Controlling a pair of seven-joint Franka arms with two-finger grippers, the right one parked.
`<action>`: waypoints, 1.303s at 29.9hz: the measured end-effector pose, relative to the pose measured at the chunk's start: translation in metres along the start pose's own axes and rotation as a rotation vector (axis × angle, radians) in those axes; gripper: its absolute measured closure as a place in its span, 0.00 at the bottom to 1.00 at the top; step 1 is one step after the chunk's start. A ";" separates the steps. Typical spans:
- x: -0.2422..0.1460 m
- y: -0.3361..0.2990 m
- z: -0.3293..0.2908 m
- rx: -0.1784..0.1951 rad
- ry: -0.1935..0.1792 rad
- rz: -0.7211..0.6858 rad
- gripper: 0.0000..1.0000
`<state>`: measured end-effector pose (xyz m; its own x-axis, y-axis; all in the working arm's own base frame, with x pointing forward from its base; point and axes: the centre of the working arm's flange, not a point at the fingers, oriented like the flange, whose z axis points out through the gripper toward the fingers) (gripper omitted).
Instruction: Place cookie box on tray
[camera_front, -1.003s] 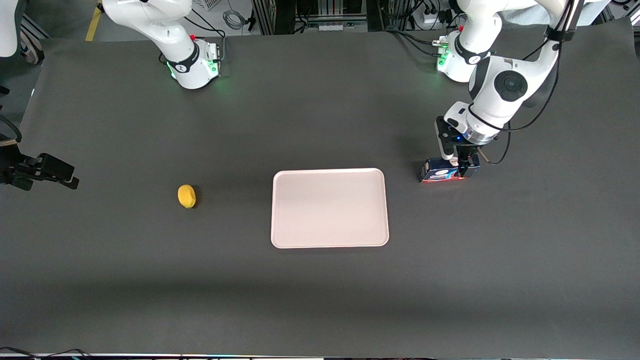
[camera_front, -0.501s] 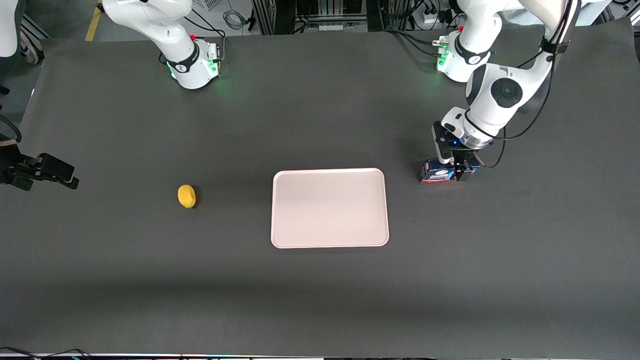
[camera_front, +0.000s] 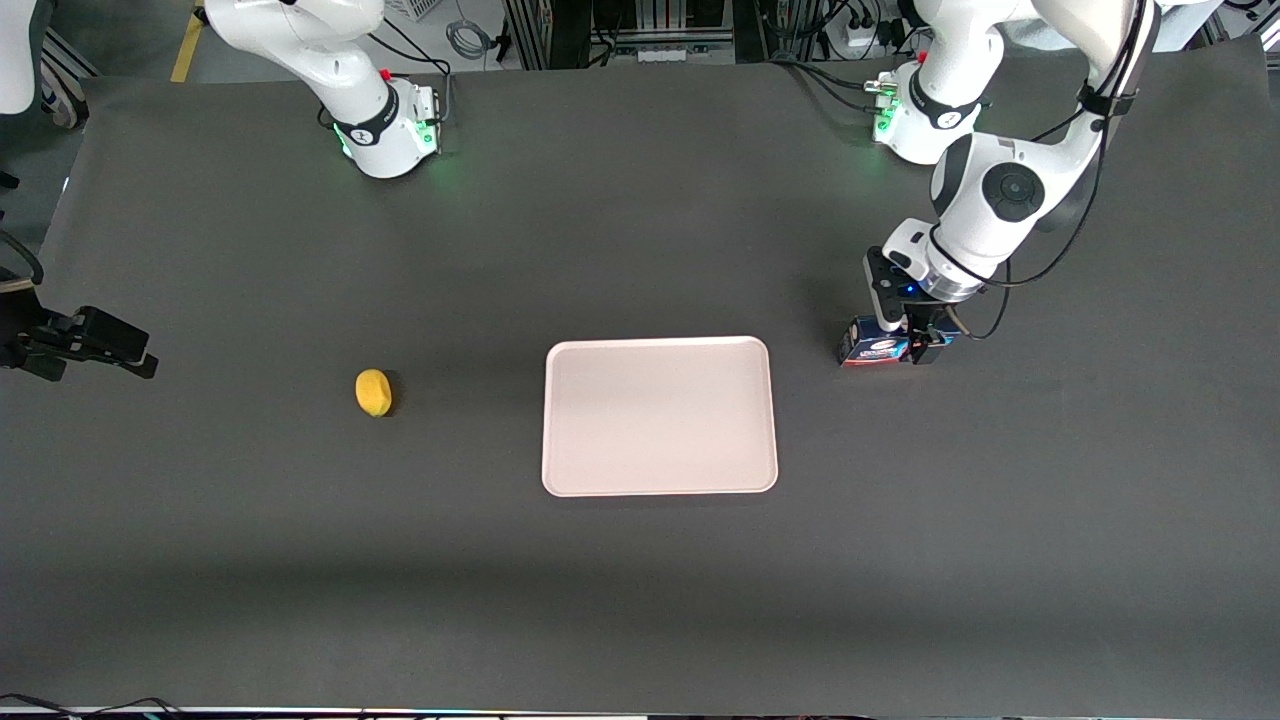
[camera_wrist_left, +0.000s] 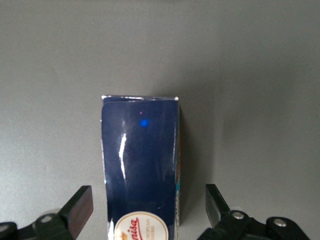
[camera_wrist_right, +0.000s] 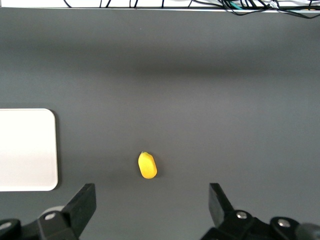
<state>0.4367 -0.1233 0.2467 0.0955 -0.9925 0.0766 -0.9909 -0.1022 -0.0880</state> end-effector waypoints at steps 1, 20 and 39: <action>0.000 0.000 0.001 0.000 0.001 -0.001 0.03; 0.000 0.000 0.005 0.000 0.006 -0.025 0.68; 0.022 -0.036 -0.052 -0.079 -0.048 -0.277 0.77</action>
<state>0.4697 -0.1374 0.3030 0.3662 -0.9297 0.0395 -0.9305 -0.3662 0.0071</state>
